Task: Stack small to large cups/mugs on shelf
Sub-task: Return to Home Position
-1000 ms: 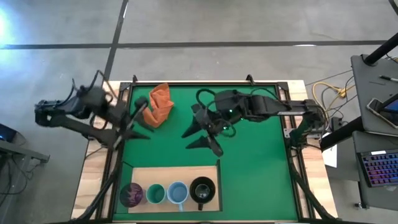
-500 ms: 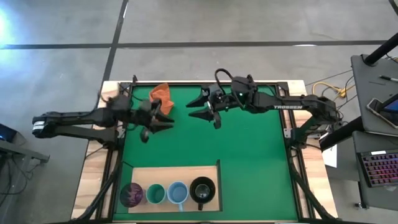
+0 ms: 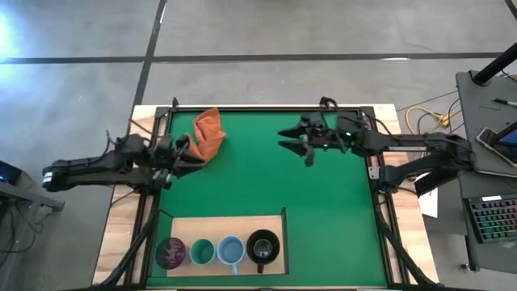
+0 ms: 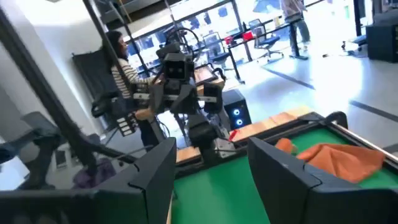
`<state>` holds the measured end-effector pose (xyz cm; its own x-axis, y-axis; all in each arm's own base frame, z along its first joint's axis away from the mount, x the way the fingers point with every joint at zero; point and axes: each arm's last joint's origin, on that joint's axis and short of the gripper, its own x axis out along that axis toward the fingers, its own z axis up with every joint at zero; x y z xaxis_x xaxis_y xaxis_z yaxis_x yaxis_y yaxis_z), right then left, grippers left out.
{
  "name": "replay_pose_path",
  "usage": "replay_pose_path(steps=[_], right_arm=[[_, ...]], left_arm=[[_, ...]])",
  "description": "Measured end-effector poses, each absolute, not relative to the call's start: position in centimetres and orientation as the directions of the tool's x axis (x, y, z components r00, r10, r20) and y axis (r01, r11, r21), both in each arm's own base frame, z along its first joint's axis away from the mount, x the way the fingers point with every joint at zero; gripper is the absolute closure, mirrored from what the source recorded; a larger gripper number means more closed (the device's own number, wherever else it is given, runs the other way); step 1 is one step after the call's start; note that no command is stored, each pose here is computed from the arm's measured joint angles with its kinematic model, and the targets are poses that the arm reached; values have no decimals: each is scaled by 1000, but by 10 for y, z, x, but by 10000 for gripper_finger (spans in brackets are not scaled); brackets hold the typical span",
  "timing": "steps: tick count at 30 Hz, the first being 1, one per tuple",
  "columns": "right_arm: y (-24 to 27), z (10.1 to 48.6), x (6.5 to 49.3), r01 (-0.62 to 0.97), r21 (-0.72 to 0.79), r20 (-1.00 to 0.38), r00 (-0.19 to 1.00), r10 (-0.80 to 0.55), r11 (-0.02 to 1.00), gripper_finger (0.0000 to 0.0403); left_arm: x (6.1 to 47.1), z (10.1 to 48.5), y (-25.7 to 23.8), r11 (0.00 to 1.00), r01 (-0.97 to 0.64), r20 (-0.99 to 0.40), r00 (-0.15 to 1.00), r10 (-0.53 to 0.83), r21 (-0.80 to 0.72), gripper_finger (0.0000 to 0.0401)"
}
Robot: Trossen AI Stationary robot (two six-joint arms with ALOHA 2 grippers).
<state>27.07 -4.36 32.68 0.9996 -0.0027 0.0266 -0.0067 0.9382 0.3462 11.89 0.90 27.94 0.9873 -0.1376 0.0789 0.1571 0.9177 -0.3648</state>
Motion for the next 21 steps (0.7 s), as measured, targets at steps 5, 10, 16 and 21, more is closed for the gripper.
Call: replay_pose_path(steps=[5,10,16,21], right_arm=[[-37,315,233,-16,350,49,999,-1,936,211],[-32,298,208,-22,370,75,997,-6,929,211],[-31,273,193,33,373,87,994,-71,927,211],[-32,252,189,63,376,122,986,-117,924,211]], left_arm=[[100,264,9,914,94,158,987,-34,-395,302],[92,237,8,914,92,164,986,-29,-394,302],[92,206,8,902,94,149,988,-33,-421,302],[97,176,9,848,69,78,996,-33,-525,302]])
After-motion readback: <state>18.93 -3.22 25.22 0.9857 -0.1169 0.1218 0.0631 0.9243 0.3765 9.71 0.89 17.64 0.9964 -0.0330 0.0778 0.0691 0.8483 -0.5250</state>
